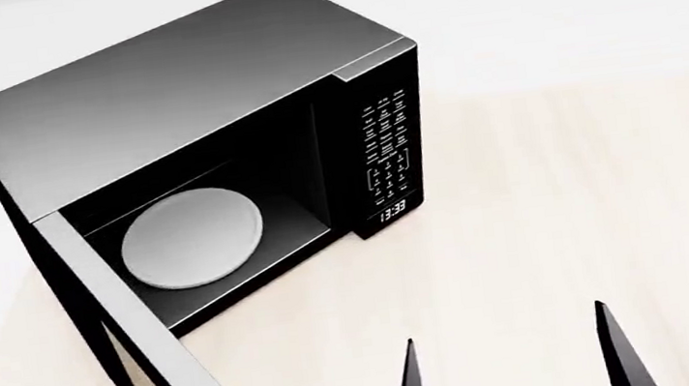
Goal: Close the microwave.
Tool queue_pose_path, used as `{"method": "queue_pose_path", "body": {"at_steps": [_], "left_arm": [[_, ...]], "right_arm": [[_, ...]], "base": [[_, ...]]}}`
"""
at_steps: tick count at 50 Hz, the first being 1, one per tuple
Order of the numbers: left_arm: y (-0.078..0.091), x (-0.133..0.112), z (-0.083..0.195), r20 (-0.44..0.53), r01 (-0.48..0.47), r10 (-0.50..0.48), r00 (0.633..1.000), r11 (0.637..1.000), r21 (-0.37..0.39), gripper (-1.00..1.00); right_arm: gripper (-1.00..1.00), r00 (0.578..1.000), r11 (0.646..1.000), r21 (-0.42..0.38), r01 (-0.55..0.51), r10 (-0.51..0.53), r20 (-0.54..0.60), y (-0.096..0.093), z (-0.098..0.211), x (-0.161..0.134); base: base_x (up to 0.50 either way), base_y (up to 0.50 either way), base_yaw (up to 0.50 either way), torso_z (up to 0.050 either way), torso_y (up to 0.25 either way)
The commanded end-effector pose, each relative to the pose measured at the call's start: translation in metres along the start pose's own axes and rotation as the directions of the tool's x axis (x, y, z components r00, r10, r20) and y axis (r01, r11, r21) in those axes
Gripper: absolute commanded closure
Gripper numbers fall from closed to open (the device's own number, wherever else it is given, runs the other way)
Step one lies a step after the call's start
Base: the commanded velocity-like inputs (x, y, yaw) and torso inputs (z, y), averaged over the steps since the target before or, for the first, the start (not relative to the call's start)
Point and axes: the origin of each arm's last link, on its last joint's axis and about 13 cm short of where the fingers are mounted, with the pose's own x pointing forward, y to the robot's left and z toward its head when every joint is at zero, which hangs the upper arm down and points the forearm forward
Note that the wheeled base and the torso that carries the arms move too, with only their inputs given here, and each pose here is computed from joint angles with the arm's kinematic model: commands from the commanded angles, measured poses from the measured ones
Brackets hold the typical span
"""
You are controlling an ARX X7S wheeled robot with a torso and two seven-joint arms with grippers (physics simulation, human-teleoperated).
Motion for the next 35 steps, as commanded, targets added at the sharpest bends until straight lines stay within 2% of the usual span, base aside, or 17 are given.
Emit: {"method": "queue_pose_path", "body": {"at_steps": [1,4,5,7,9,10,14,15,16,18,19,20,21,22,25,28,35], "left_arm": [[0.026,0.005,0.015,-0.042,0.247,-0.254,0.966,0.960,-0.136,-1.00],[0.035,0.005,0.012,-0.079,0.258,-0.276,0.958,0.948,-0.184,-1.00],[0.036,0.006,0.012,-0.072,0.250,-0.264,0.962,0.955,-0.163,-1.00],[0.043,0.007,0.011,-0.083,0.269,-0.288,0.954,0.944,-0.191,-1.00],[0.047,0.007,0.010,-0.094,0.308,-0.334,0.938,0.926,-0.216,-1.00],[0.049,0.007,0.009,-0.096,0.314,-0.338,0.936,0.927,-0.203,-1.00],[0.064,0.006,0.004,-0.133,0.396,-0.436,0.890,0.885,-0.244,-1.00],[0.066,0.006,0.004,-0.130,0.399,-0.430,0.893,0.892,-0.213,-1.00],[0.070,0.005,0.004,-0.134,0.438,-0.475,0.870,0.868,-0.232,-1.00],[0.074,0.004,0.004,-0.138,0.457,-0.490,0.861,0.864,-0.213,-1.00],[0.077,0.003,0.004,-0.135,0.497,-0.534,0.835,0.836,-0.234,-1.00],[0.078,0.002,0.003,-0.144,0.503,-0.540,0.829,0.834,-0.227,-1.00],[0.080,0.000,0.000,-0.165,0.543,-0.580,0.798,0.810,-0.224,-1.00],[0.082,-0.001,-0.001,-0.172,0.556,-0.590,0.789,0.805,-0.207,-1.00],[0.086,-0.004,0.000,-0.188,0.601,-0.642,0.743,0.764,-0.234,-1.00],[0.088,-0.006,0.000,-0.195,0.620,-0.663,0.723,0.746,-0.243,-1.00],[0.094,-0.006,-0.009,-0.258,0.706,-0.722,0.641,0.688,-0.171,-1.00]], "right_arm": [[-1.00,1.000,1.000,-0.008,0.003,-0.003,-0.010,-0.001,-0.003,-0.001],[-1.00,1.000,1.000,-0.009,0.002,-0.002,-0.013,-0.001,-0.004,-0.001],[-1.00,1.000,1.000,-0.009,0.002,-0.002,-0.014,-0.001,-0.004,-0.001],[-1.00,1.000,1.000,-0.011,0.003,-0.003,-0.020,-0.001,-0.005,-0.001],[-1.00,1.000,1.000,-0.011,0.003,-0.003,-0.021,-0.001,-0.005,-0.002],[-1.00,1.000,1.000,-0.011,0.003,-0.003,-0.023,-0.001,-0.005,-0.002],[-1.00,1.000,1.000,-0.011,0.001,-0.001,-0.029,0.000,-0.006,-0.002],[-1.00,1.000,1.000,-0.012,0.000,-0.001,-0.032,0.000,-0.006,-0.003],[-1.00,0.999,1.000,-0.011,0.000,-0.001,-0.034,0.000,-0.006,-0.003],[-1.00,0.999,1.000,-0.010,0.000,-0.001,-0.037,0.000,-0.007,-0.003],[-1.00,0.999,1.000,-0.009,0.000,0.000,-0.038,0.000,-0.007,-0.003],[-1.00,0.999,1.000,-0.010,-0.002,0.001,-0.038,0.000,-0.007,-0.003],[-1.00,0.999,1.000,-0.011,-0.002,0.002,-0.039,0.000,-0.007,-0.003],[-1.00,0.999,1.000,-0.011,-0.003,0.003,-0.038,0.000,-0.007,-0.003],[-1.00,0.999,1.000,-0.012,-0.004,0.004,-0.041,0.000,-0.007,-0.003],[-1.00,0.999,1.000,-0.011,-0.007,0.007,-0.043,0.001,-0.008,-0.004],[-1.00,0.999,1.000,-0.010,-0.011,0.011,-0.046,0.001,-0.009,-0.005]], "base": [[0.00,0.00,0.00,0.000,0.000],[0.00,0.00,0.00,0.000,0.000],[0.00,0.00,0.00,0.000,0.000],[0.00,0.00,0.00,0.000,0.000],[0.00,0.00,0.00,0.000,0.000],[0.00,0.00,0.00,0.000,0.000],[0.00,0.00,0.00,0.000,0.000],[0.00,0.00,0.00,0.000,0.000],[0.00,0.00,0.00,0.000,0.000],[0.00,0.00,0.00,0.000,0.000],[0.00,0.00,0.00,0.000,0.000],[0.00,0.00,0.00,0.000,0.000],[0.00,0.00,0.00,0.000,0.000],[0.00,0.00,0.00,0.000,0.000],[0.00,0.00,0.00,0.000,0.000],[0.00,0.00,0.00,0.000,0.000],[0.00,0.00,0.00,0.000,0.000]]}}
